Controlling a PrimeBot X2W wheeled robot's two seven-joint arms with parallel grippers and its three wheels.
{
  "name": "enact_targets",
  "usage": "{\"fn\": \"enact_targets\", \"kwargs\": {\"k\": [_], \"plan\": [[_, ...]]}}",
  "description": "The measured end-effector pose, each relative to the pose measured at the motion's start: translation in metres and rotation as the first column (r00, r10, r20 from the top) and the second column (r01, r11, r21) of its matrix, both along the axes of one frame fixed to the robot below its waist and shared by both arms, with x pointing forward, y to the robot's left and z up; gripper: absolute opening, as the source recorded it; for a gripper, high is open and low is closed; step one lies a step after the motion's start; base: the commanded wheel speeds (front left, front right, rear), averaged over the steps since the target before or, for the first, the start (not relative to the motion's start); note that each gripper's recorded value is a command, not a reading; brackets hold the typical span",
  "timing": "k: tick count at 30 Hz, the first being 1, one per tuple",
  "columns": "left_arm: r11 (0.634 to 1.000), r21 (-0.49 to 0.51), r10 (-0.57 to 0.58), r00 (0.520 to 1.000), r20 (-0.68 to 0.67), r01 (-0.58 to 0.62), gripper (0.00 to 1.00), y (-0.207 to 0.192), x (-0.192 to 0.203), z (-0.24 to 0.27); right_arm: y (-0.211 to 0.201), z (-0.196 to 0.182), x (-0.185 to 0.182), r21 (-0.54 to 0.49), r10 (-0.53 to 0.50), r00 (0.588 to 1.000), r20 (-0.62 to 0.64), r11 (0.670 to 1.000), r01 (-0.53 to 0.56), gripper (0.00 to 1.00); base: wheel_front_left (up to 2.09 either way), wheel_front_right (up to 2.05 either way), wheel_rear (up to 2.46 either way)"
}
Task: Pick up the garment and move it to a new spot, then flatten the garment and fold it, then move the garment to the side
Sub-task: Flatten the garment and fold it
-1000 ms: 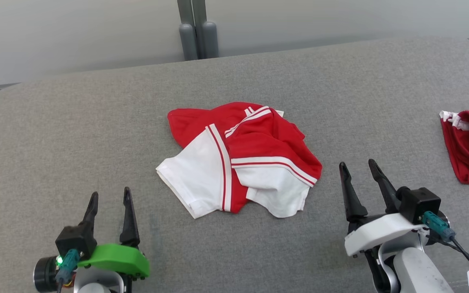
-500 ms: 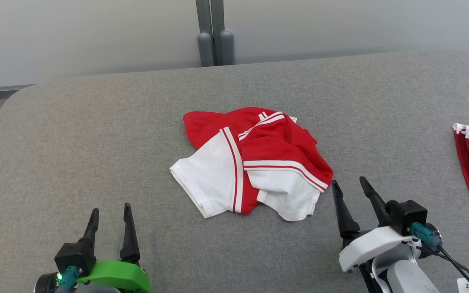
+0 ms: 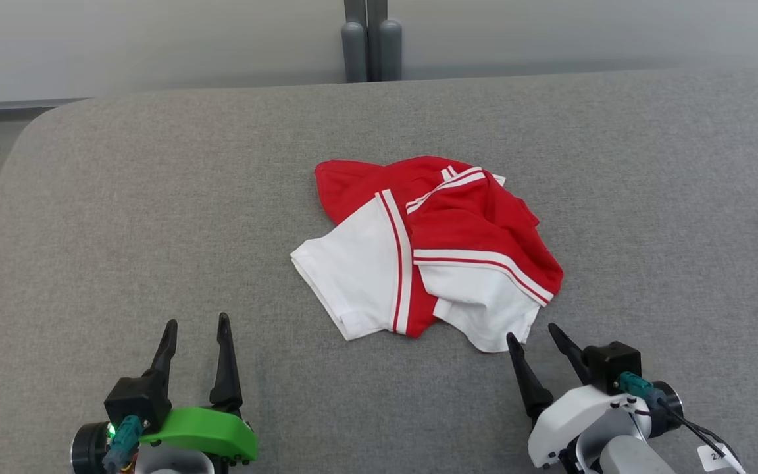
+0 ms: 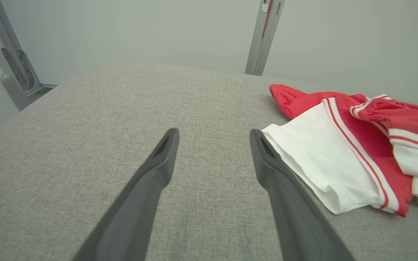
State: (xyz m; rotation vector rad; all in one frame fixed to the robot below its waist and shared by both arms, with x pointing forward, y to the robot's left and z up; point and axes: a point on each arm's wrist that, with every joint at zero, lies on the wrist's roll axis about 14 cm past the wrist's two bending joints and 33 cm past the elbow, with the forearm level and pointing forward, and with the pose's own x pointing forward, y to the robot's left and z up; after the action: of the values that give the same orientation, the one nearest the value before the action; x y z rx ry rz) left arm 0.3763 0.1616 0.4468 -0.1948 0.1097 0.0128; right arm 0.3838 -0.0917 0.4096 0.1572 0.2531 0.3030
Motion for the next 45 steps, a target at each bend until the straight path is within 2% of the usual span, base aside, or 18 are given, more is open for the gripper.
{"fn": "enact_targets", "kwargs": {"k": [5,10,12,16,17,21,24,27,30,35,38,41,45], "plan": [[1.0,0.001,0.016,1.0,-0.005,-0.016,1.0,0.004,0.001,-0.001,0.005,-0.016,0.002,-0.015,0.019,0.998,-0.052,1.0,-0.02,1.0,0.0,0.0,0.0],[0.999,-0.004,0.044,0.999,-0.009,-0.044,1.0,0.012,-0.001,-0.002,0.002,-0.024,0.007,0.005,-0.003,0.997,-0.083,1.0,0.003,1.0,0.0,0.0,0.0],[0.998,-0.009,0.054,0.998,-0.01,-0.054,1.0,0.014,-0.001,-0.002,0.003,-0.026,0.008,0.002,0.001,0.996,-0.089,1.0,0.0,0.76,0.0,0.0,0.0],[0.998,-0.011,0.06,0.998,-0.012,-0.06,1.0,0.015,-0.001,-0.003,0.003,-0.029,0.009,-0.002,0.002,0.995,-0.101,1.0,-0.002,0.05,0.0,0.0,0.0],[0.998,-0.012,0.062,0.998,-0.013,-0.062,1.0,0.016,-0.001,-0.003,0.002,-0.03,0.009,-0.001,0.0,0.995,-0.104,1.0,0.0,0.0,0.0,0.0,0.0],[0.998,-0.015,0.065,0.998,-0.014,-0.066,1.0,0.016,-0.001,-0.003,-0.002,-0.026,0.013,0.013,-0.026,0.995,-0.094,1.0,0.027,0.0,0.0,0.0,0.0],[0.998,-0.016,0.066,0.998,-0.01,-0.066,1.0,0.016,0.0,-0.002,-0.01,-0.009,0.022,0.027,-0.055,0.998,-0.04,0.998,0.056,0.0,0.0,0.0,0.0],[0.998,-0.018,0.059,0.998,-0.005,-0.059,1.0,0.014,0.002,0.0,-0.01,0.032,0.037,0.078,-0.068,0.994,0.088,0.995,0.061,0.0,0.0,0.0,0.0],[0.999,-0.021,0.048,0.999,0.003,-0.047,1.0,0.01,0.003,0.002,-0.005,0.085,0.051,0.155,-0.08,0.968,0.237,0.987,0.043,0.0,0.0,0.0,0.0],[0.999,-0.024,0.033,0.999,0.014,-0.033,1.0,0.005,0.004,0.006,-0.006,0.178,0.067,0.238,-0.113,0.876,0.47,0.971,-0.002,0.0,0.0,0.0,0.0],[0.999,-0.026,0.026,1.0,0.018,-0.026,1.0,0.003,0.003,0.007,-0.019,0.225,0.073,0.235,-0.136,0.802,0.581,0.972,-0.006,0.0,0.0,0.0,0.0],[0.999,-0.029,0.028,0.999,0.021,-0.027,1.0,0.004,0.002,0.008,-0.036,0.257,0.079,0.21,-0.147,0.743,0.653,0.978,0.009,0.0,0.0,0.0,0.0],[0.999,-0.035,0.031,0.999,0.017,-0.03,1.0,0.005,-0.001,0.007,-0.048,0.285,0.088,0.162,-0.131,0.69,0.712,0.987,0.021,0.0,0.0,0.0,0.0]]}}
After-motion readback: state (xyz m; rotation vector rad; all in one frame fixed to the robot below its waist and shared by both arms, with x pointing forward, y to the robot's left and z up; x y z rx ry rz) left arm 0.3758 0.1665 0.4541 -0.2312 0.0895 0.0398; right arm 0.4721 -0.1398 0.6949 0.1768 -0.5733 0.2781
